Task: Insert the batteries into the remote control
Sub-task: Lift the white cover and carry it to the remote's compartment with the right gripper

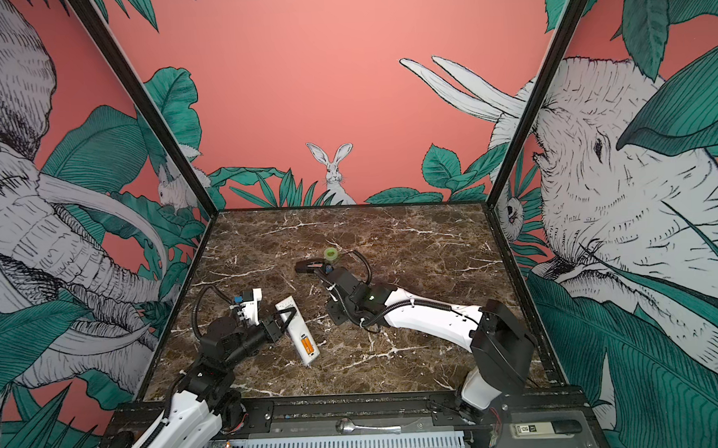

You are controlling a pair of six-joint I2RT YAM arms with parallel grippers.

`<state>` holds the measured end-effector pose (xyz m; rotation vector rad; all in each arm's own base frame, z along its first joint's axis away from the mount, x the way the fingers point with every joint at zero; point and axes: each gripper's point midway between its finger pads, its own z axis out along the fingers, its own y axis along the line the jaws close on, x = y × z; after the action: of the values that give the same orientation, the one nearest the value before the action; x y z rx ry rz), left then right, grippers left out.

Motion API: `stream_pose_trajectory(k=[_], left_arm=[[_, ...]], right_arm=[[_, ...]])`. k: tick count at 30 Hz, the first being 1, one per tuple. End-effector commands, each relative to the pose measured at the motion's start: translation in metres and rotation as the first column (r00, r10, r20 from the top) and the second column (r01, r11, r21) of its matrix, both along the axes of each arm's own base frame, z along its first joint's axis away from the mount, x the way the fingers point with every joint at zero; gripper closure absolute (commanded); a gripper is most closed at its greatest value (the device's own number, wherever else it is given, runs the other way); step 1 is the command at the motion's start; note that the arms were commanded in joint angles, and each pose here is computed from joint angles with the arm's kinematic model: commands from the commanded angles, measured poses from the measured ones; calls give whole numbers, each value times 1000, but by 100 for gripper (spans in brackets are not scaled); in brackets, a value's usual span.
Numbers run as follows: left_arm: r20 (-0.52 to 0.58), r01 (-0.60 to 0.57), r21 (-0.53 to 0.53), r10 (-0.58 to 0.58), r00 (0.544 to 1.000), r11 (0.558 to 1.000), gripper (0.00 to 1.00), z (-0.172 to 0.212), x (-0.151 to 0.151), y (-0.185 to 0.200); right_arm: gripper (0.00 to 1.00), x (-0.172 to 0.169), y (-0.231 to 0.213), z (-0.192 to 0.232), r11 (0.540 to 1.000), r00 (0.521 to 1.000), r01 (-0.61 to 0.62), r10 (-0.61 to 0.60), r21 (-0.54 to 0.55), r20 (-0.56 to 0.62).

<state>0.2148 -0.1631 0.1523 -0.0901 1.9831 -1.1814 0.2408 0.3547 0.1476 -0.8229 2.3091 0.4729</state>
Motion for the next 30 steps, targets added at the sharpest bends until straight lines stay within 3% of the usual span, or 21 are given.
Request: stream_pose_trajectory(k=[1,17,30], left_arm=[[52,-21,-55,24,998,998,100,25,6,1],[29,-41,-83,44,999,996,100,32,11,1],[51,-44,-74,48,998,996,100,42,13,2]], right_arm=[[85,1,13,30,992,997,-10,0,126,81],[88,-23,35,51,914,987,-64,-1,401,160],[88,-47,52,53,880,982,-137,59,455,181]])
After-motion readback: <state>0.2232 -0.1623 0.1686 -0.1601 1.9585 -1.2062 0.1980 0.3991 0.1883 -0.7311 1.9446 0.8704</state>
